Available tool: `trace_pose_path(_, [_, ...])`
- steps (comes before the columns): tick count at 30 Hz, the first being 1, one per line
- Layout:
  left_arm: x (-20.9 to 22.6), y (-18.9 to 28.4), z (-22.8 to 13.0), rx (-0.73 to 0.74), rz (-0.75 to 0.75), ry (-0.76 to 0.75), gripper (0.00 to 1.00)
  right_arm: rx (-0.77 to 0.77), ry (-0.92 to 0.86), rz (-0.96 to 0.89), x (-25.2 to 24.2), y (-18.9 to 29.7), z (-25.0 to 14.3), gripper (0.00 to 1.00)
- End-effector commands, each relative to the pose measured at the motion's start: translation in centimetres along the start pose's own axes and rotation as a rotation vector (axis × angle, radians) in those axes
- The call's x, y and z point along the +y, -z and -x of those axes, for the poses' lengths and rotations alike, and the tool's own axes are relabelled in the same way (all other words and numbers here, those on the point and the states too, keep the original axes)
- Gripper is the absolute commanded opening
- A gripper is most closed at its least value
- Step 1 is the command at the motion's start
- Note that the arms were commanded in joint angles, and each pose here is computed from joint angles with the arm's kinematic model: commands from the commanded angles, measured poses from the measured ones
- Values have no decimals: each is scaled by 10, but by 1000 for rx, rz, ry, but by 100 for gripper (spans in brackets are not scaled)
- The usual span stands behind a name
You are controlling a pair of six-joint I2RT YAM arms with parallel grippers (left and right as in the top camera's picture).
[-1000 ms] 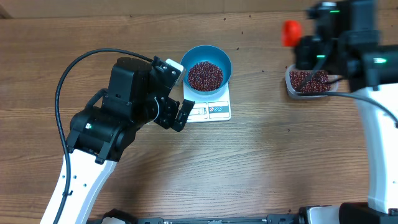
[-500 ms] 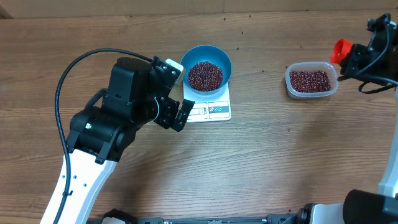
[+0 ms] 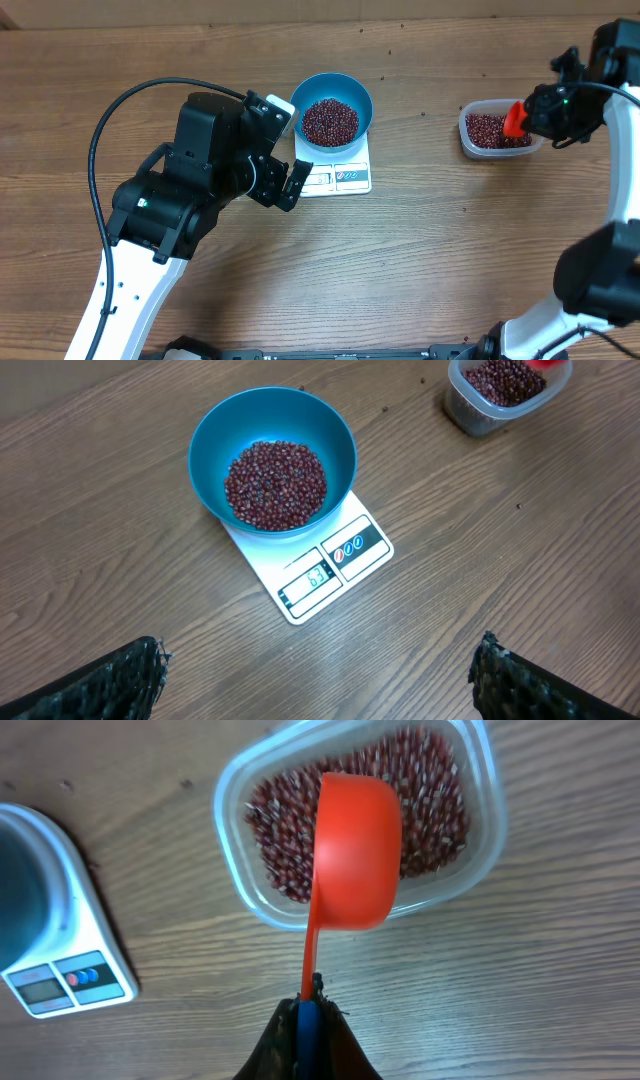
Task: Scoop item into bowl and weigh 150g on scale
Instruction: 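Dip the scoop into the bean tub with the right gripper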
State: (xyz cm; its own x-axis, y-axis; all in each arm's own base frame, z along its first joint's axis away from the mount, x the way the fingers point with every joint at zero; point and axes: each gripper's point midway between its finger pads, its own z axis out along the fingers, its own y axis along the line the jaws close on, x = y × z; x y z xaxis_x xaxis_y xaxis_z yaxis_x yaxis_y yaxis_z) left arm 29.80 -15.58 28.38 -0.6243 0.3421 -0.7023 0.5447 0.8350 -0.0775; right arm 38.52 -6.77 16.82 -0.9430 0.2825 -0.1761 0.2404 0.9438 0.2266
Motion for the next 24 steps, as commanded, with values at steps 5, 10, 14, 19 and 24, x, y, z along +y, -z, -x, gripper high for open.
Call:
trace_pose_path(5, [3, 3, 6, -15, 11, 7, 99, 88, -14, -3, -9, -37, -1, 4])
trace_pose_path(10, [3, 3, 6, -15, 11, 7, 99, 141, -25, 22, -9, -60, -3, 4])
trace_pose_path(14, [3, 3, 6, -15, 11, 7, 99, 182, -20, 36, -4, -76, -7, 4])
trace_pose_path(19, [3, 3, 6, -15, 11, 7, 100, 199, -3, 104, 15, -87, -8, 4])
trace_pose_path(24, [3, 3, 6, -14, 11, 7, 99, 191, -2, 169, 28, -86, -6, 4])
